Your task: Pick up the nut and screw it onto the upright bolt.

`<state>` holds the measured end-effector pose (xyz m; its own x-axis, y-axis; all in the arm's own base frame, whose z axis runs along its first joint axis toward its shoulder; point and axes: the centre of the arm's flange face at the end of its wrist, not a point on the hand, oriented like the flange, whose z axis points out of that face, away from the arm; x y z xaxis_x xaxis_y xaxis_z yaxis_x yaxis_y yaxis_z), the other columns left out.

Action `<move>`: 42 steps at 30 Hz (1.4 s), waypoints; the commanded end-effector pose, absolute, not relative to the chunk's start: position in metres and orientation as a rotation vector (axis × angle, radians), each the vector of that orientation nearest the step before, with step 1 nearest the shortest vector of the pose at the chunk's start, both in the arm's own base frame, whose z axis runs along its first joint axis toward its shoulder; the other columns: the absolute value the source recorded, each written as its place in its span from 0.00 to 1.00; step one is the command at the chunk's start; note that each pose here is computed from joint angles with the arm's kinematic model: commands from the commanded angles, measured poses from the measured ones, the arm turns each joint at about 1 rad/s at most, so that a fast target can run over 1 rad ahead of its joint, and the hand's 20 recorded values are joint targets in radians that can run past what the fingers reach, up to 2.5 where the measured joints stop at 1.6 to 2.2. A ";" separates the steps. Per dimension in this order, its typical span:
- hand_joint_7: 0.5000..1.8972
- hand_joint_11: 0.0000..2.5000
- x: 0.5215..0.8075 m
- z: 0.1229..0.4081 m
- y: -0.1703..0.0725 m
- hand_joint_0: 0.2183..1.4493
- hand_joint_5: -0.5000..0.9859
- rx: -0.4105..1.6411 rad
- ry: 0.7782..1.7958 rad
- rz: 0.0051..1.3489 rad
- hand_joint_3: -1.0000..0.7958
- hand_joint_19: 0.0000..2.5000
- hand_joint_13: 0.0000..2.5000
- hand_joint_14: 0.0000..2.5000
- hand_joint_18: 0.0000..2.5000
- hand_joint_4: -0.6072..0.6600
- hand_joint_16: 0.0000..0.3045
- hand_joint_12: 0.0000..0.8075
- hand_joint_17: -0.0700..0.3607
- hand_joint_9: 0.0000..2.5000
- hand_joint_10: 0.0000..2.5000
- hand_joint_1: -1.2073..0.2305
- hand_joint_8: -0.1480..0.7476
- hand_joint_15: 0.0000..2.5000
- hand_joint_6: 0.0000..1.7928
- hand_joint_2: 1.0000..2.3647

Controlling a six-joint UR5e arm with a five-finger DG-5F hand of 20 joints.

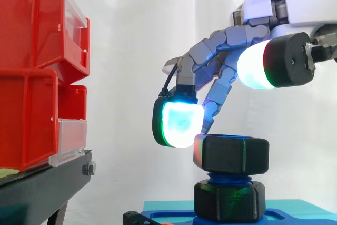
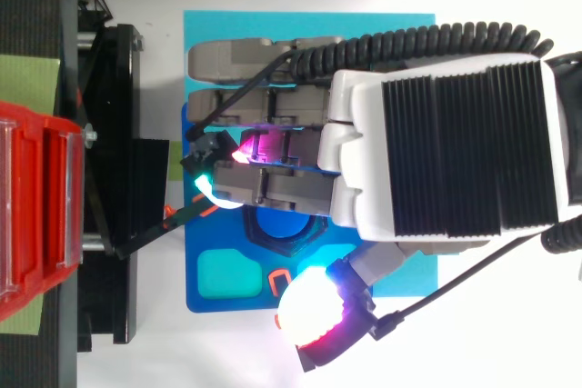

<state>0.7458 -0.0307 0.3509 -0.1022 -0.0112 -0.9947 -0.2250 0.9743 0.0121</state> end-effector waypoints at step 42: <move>0.55 0.02 0.737 0.352 -0.073 0.28 0.38 -0.192 1.695 0.191 0.28 0.00 0.35 0.00 0.21 0.57 0.02 0.19 0.20 0.57 0.00 0.64 0.45 0.00 0.33 0.00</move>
